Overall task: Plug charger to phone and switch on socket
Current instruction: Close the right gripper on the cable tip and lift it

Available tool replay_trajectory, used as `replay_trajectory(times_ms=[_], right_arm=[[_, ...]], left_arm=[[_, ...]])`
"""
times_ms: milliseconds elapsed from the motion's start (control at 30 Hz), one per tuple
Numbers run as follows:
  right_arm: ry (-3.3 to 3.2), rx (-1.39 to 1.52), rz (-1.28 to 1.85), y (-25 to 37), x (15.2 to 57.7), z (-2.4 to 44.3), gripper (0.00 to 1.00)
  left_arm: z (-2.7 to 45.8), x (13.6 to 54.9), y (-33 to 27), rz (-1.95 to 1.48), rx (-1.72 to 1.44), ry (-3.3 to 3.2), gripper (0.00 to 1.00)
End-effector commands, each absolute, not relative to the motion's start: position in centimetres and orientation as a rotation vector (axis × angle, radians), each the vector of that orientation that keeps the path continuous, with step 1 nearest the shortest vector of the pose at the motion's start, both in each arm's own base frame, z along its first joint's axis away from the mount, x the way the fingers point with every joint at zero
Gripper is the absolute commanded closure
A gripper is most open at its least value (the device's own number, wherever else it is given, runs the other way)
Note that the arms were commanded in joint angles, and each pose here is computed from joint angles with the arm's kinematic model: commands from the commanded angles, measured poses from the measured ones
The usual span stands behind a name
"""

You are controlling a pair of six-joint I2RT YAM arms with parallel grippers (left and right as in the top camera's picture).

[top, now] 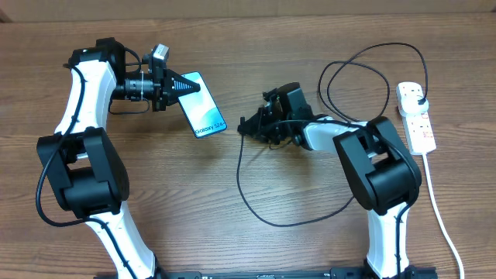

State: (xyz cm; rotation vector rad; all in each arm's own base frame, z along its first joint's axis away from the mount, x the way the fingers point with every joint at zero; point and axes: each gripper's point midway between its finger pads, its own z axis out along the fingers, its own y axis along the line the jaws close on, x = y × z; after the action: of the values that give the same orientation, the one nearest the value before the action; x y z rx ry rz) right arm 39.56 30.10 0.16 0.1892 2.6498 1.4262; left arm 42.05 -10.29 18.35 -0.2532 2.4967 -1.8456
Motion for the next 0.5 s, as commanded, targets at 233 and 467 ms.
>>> replay_trajectory(times_ms=[233,467], right_arm=[[2.375,-0.256,1.691,29.6,38.4,10.2,0.96],[2.268,-0.387,1.629,28.1,36.6,17.8,0.96]], left_arm=[[22.6,42.6,-10.7,-2.046,-0.169,2.244,0.96],[23.9,42.7,-10.8,-2.104,-0.129,2.151,0.96]])
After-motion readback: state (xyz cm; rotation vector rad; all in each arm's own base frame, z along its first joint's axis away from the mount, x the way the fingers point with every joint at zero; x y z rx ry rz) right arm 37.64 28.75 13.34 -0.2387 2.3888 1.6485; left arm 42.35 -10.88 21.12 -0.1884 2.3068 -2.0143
